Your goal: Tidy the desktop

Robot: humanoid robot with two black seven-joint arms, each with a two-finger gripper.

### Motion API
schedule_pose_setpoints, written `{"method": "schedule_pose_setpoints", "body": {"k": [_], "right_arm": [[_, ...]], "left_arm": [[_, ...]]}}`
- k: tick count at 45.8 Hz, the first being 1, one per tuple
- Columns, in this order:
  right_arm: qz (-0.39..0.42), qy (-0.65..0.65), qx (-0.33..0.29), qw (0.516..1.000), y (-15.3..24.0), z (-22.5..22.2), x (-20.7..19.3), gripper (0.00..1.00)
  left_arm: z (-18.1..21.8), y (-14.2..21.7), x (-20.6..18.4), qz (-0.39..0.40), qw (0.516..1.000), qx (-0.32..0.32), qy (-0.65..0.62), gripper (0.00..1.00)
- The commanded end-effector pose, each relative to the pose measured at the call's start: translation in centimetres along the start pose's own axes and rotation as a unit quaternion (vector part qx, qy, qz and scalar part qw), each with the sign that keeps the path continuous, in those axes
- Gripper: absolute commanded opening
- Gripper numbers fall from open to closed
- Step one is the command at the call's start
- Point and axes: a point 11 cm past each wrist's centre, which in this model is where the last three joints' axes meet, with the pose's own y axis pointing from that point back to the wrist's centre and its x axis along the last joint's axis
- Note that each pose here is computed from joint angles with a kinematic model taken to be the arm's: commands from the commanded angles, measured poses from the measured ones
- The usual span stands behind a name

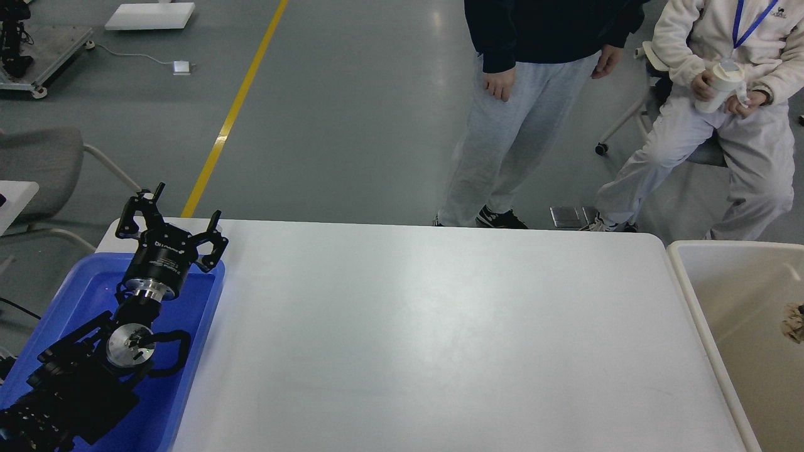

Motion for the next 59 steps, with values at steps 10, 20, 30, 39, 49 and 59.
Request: {"method": "schedule_pose_setpoints", "body": {"k": [10,20,30,39,49,59], "right_arm": [[0.060,-0.012,-0.052,0.997,-1.9,3.8,-2.1,0.00],[0.058,-0.038,-0.053,0.996,-2.5,2.9,-2.3,0.00],[0.048,-0.051,-0.052,0.996,-2.8,2.2,-2.5,0.00],[0.045,-0.055,-0.051,0.996,-2.9,2.0,-2.3,0.00],[0.053,-0.054,-0.048,0.996,-3.0,1.8,-2.0,0.69],[0.057,-0.056,-0.047,0.996,-3.0,1.6,-1.8,0.99]], "left_arm": [[0.0,0.0,0.0,0.001,1.000,0.000,0.000,1.00],[0.0,0.0,0.0,0.001,1.000,0.000,0.000,1.00],[0.0,0.0,0.0,0.000,1.000,0.000,0.000,1.00],[0.0,0.0,0.0,0.001,1.000,0.000,0.000,1.00],[0.0,0.0,0.0,-0.001,1.000,0.001,0.000,1.00],[0.0,0.0,0.0,0.000,1.000,0.000,0.000,1.00]]}}
